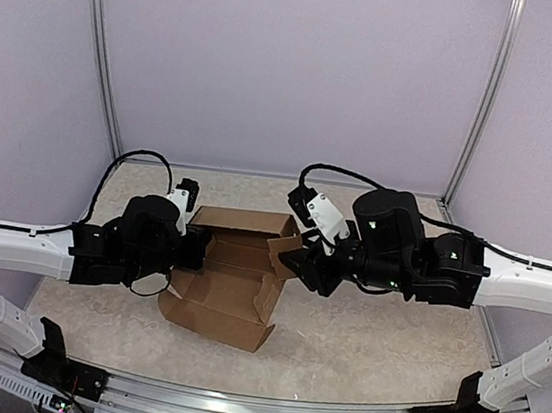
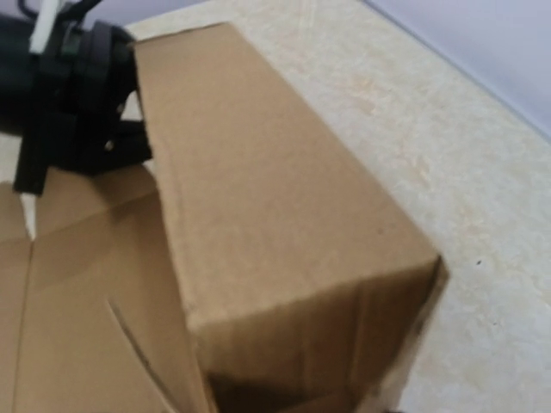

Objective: Fold the paper box

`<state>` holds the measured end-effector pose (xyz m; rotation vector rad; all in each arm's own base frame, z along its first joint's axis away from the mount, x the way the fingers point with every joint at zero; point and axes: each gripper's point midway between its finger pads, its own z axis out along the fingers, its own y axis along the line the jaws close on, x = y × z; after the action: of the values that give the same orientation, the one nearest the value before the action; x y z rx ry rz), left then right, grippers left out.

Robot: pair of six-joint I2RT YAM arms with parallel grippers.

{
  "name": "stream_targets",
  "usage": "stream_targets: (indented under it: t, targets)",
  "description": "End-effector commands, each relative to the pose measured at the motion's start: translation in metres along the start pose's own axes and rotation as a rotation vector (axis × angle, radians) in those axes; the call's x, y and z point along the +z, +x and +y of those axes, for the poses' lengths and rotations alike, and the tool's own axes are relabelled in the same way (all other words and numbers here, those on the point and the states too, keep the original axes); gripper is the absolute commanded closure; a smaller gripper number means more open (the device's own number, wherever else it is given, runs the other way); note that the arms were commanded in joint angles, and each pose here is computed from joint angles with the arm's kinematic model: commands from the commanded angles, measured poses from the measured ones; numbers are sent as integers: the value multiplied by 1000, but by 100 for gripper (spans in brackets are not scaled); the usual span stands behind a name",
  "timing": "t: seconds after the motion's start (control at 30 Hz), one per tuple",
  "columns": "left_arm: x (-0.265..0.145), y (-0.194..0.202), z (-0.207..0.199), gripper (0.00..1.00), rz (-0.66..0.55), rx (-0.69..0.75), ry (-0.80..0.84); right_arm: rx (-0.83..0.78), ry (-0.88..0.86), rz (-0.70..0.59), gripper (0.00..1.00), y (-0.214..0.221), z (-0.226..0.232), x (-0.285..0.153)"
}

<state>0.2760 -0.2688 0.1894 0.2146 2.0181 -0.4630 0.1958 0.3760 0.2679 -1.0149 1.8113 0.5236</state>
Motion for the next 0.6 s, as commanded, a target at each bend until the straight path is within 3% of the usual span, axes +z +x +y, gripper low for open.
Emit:
stream_targets:
  t: [0.0, 0.57]
  targets:
    - [-2, -11, -14, 100, -8, -31, 33, 39, 46, -50, 50, -8, 0, 12]
    - [1, -9, -3, 100, 18, -85, -56, 62, 182, -91, 54, -8, 4, 28]
